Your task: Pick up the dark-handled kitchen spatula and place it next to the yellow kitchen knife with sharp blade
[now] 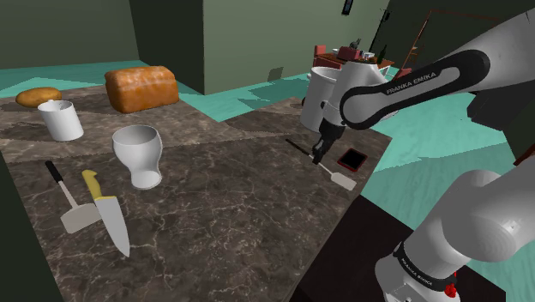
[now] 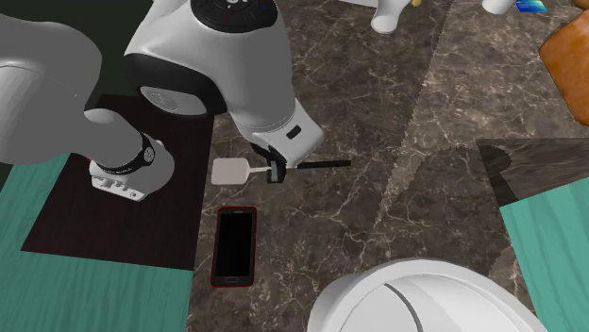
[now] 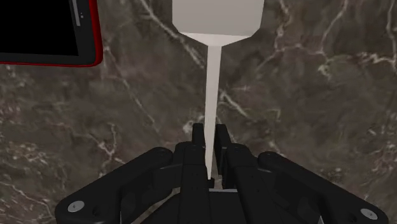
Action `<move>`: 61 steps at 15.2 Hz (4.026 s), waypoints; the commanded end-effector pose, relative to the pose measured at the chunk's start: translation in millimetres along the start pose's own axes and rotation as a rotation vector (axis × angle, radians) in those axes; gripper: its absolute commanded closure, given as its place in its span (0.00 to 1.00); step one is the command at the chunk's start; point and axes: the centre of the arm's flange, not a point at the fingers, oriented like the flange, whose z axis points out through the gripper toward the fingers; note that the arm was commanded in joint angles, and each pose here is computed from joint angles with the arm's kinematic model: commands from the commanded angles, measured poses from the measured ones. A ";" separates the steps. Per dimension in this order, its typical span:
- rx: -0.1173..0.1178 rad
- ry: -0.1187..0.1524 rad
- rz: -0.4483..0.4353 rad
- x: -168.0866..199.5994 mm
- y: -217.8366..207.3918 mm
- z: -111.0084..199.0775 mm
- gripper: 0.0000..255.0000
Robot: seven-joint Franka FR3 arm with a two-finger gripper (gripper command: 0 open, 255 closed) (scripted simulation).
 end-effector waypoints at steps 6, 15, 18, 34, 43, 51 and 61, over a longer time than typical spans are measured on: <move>0.000 0.000 0.000 1.8 -0.7 -36.8 1.00; 0.000 0.000 0.000 5.5 -13.9 -77.9 1.00; 0.000 0.000 0.000 8.1 -53.4 -77.7 1.00; 0.000 0.000 0.000 22.2 -264.1 -76.9 1.00; 0.000 0.000 0.000 30.2 -382.7 -76.4 1.00; 0.000 0.000 0.000 35.5 -466.9 -70.9 1.00; 0.000 0.000 0.000 32.0 -466.9 -18.2 1.00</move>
